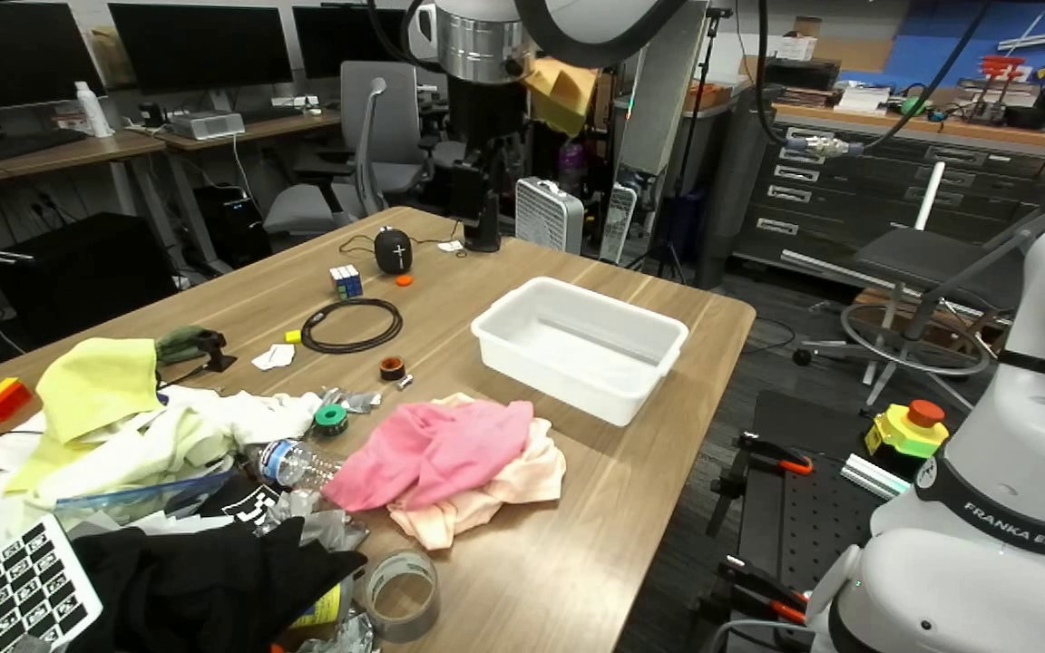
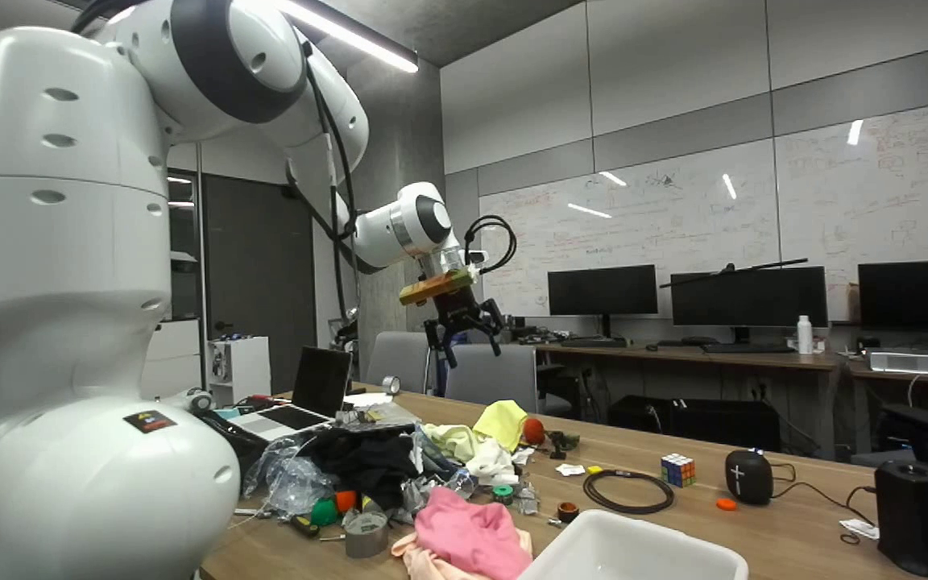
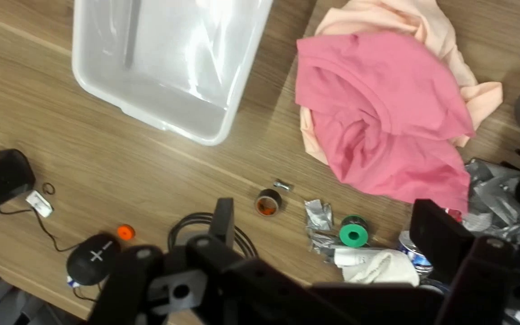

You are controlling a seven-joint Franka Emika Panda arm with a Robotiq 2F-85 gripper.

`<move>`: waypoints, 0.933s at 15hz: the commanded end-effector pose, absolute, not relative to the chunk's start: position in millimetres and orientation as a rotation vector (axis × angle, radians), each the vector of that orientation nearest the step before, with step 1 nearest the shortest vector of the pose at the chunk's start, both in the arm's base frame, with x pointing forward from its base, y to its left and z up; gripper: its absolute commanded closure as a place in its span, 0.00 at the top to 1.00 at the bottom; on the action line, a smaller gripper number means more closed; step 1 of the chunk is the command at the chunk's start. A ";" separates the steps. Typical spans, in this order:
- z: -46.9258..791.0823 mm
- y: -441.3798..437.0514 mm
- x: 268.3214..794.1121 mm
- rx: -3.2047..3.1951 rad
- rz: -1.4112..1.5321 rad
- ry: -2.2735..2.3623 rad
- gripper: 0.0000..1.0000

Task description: Remove the t-shirts from the white storage container

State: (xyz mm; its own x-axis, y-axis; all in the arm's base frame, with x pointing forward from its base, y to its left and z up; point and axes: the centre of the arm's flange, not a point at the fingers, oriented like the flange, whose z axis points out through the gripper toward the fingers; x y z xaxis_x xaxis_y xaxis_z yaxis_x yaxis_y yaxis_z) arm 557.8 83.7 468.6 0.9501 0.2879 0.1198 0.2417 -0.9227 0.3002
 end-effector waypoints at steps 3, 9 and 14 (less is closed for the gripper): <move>483.7 25.5 502.7 2.822 0.206 0.123 1.00; 475.6 3.9 449.1 2.862 0.108 -0.083 1.00; 482.0 5.2 422.4 2.923 0.181 -0.231 1.00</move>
State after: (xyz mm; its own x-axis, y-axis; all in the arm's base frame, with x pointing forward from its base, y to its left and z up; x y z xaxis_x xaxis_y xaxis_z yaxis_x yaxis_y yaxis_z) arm 449.1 4.6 471.9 0.9930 -0.0893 0.0775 -0.1056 -0.9647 0.2412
